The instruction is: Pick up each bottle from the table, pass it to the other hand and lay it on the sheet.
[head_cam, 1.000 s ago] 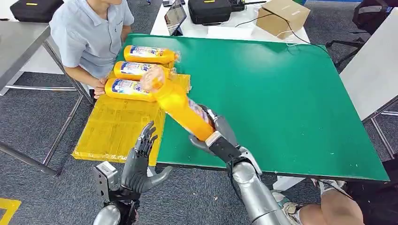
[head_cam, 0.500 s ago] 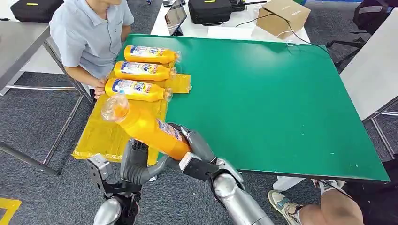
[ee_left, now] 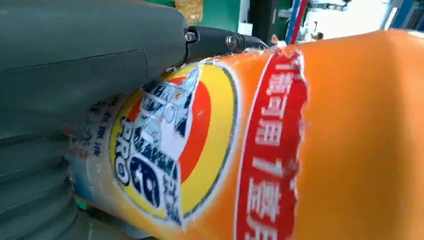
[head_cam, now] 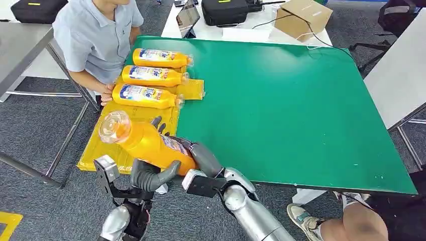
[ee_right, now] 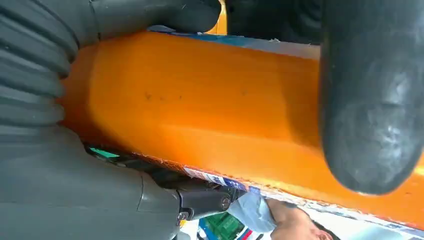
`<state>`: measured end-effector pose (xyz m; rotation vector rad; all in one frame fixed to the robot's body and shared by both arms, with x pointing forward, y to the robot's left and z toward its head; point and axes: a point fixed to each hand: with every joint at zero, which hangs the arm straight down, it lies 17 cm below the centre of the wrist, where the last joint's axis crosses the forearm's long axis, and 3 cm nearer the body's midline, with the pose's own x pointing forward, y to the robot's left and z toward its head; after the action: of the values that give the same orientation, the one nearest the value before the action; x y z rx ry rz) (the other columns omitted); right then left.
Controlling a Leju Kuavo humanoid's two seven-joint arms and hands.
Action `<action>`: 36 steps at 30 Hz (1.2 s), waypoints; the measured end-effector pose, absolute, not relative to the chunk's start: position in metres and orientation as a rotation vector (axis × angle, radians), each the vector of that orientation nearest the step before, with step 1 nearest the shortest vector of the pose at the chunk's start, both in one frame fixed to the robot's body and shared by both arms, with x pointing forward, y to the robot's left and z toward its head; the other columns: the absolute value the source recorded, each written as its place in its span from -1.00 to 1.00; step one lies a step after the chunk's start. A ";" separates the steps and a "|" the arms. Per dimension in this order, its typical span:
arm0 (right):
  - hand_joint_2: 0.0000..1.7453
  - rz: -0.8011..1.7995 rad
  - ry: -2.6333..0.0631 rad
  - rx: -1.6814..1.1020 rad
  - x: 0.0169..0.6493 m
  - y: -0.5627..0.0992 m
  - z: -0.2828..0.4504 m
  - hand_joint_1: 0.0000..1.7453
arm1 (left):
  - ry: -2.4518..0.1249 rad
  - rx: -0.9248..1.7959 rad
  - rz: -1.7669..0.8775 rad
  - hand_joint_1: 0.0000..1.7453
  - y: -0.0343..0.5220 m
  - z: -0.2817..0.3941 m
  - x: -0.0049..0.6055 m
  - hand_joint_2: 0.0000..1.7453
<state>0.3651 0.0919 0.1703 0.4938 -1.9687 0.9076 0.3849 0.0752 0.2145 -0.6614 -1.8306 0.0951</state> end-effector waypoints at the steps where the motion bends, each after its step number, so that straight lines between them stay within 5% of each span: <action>1: 1.00 0.906 -1.967 0.495 0.365 0.092 0.170 1.00 | -1.824 -0.669 0.100 1.00 0.075 0.214 0.386 1.00; 3: 1.00 0.905 -1.959 0.503 0.367 0.092 0.169 0.36 | -1.821 -0.682 0.116 1.00 0.076 0.215 0.388 1.00; 4: 1.00 0.908 -1.953 0.507 0.368 0.092 0.169 0.28 | -1.821 -0.688 0.123 1.00 0.077 0.217 0.389 1.00; 5: 1.00 0.916 -1.948 0.510 0.368 0.092 0.168 -0.28 | -1.822 -0.694 0.129 1.00 0.077 0.218 0.390 1.00; 6: 1.00 0.928 -1.941 0.514 0.369 0.092 0.167 -0.42 | -1.823 -0.700 0.138 1.00 0.079 0.219 0.391 1.00; 10: 1.00 0.947 -1.928 0.515 0.372 0.092 0.163 -0.42 | -1.824 -0.716 0.150 1.00 0.080 0.222 0.395 1.00; 11: 1.00 0.949 -1.926 0.514 0.373 0.092 0.162 -1.00 | -1.823 -0.717 0.150 1.00 0.079 0.222 0.396 1.00; 16: 1.00 0.958 -1.921 0.484 0.376 0.091 0.157 -1.00 | -1.819 -0.726 0.166 1.00 0.081 0.224 0.399 1.00; 17: -1.00 0.965 -1.928 0.457 0.378 0.090 0.156 -1.00 | -1.813 -0.726 0.174 1.00 0.083 0.223 0.400 1.00; 25: -1.00 1.034 -2.073 0.027 0.398 0.071 0.159 -1.00 | -1.753 -0.461 0.083 1.00 0.100 0.195 0.440 1.00; 36: -1.00 1.025 -2.168 -0.141 0.402 0.061 0.174 -1.00 | -1.752 0.145 -0.209 1.00 0.168 0.176 0.520 1.00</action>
<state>0.4025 0.0606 0.1742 -0.1406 -2.1678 1.0252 0.5200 0.1682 0.1758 0.1455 -1.7515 -0.2086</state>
